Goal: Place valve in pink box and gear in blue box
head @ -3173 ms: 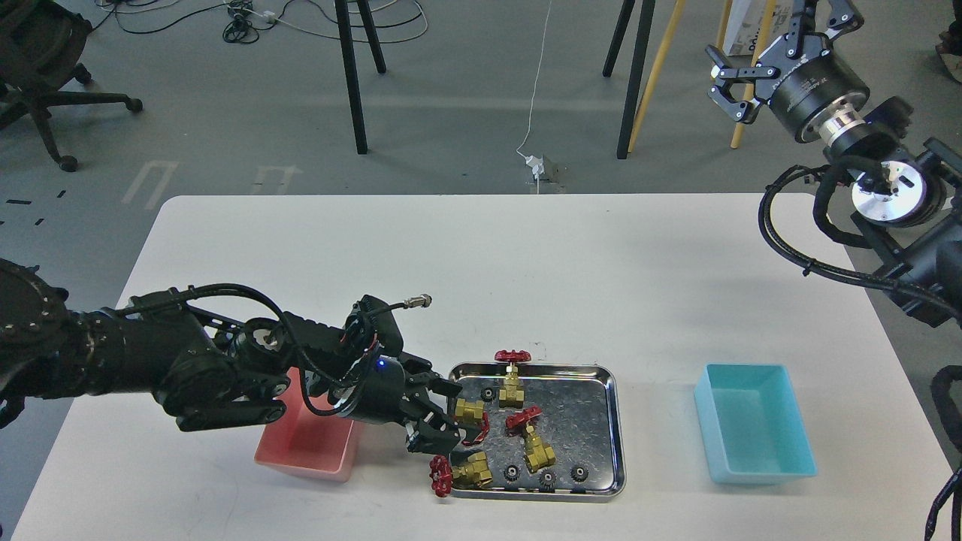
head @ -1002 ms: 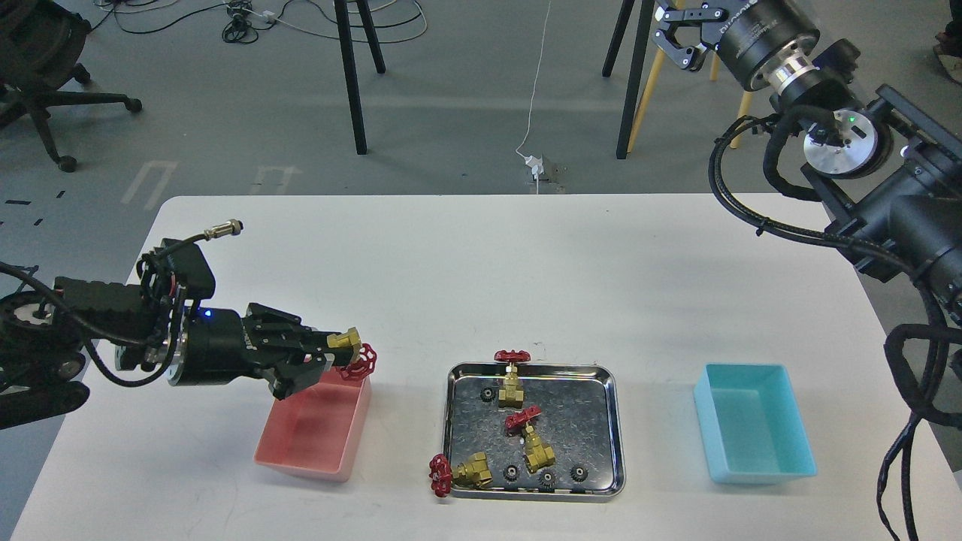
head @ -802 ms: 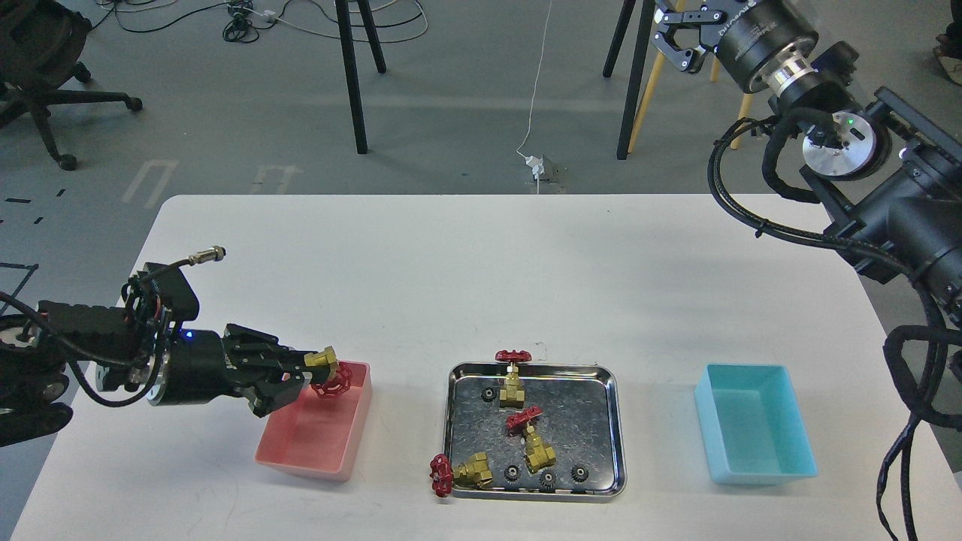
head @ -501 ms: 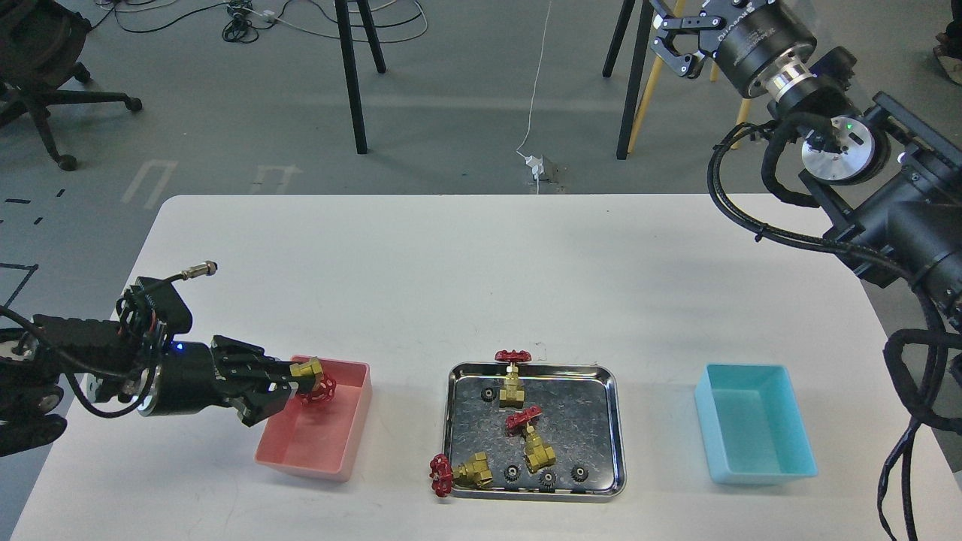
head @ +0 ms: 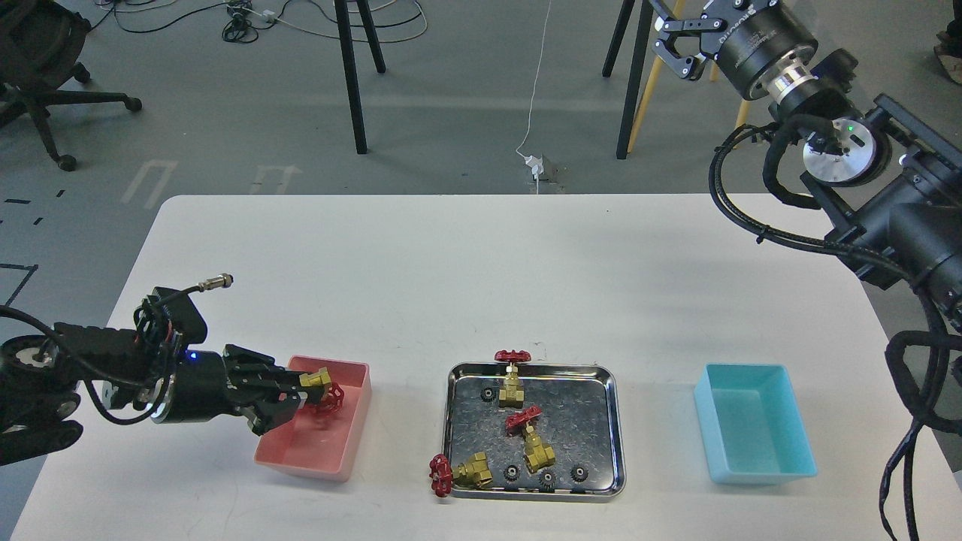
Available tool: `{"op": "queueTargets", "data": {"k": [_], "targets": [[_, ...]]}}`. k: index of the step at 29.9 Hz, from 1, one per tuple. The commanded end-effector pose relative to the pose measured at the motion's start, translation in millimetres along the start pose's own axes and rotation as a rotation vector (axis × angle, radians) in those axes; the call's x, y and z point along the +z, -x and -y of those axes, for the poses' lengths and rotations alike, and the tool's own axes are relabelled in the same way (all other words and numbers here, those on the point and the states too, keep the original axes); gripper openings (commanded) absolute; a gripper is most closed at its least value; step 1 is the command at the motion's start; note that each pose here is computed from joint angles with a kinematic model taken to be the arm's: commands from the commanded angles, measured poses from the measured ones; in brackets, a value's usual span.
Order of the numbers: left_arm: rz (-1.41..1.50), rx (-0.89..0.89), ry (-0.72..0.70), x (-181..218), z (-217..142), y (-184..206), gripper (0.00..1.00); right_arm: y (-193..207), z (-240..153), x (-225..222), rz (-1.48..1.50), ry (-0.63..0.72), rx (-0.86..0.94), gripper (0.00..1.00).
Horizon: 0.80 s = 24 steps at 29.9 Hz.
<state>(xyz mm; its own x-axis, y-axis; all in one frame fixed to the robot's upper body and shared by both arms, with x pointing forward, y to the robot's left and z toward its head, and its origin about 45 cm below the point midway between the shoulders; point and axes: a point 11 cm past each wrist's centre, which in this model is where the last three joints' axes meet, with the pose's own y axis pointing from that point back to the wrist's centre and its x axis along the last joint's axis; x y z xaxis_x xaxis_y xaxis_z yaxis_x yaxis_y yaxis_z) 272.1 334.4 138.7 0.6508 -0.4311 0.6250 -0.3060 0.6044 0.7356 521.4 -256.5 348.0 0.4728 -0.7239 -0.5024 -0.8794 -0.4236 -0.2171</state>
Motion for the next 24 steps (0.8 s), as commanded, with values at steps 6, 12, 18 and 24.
{"op": "queueTargets", "data": {"k": [6, 12, 18, 24], "targets": [[-0.008, -0.002, 0.003, 1, 1, 4, 0.53, 5, 3, 1, -0.01, 0.008, -0.015, 1.0], [-0.012, 0.015, -0.004, 0, -2, 0, 0.63, 31, 13, 31, -0.268, 0.197, -0.118, 1.0], [-0.028, 0.119, -0.059, -14, -19, -28, 0.67, 82, 15, 80, -0.599, 0.449, -0.36, 1.0], [-0.255, 0.431, -0.083, -27, -54, -110, 0.7, 119, -22, 123, -1.167, 0.75, -0.742, 1.0]]}}
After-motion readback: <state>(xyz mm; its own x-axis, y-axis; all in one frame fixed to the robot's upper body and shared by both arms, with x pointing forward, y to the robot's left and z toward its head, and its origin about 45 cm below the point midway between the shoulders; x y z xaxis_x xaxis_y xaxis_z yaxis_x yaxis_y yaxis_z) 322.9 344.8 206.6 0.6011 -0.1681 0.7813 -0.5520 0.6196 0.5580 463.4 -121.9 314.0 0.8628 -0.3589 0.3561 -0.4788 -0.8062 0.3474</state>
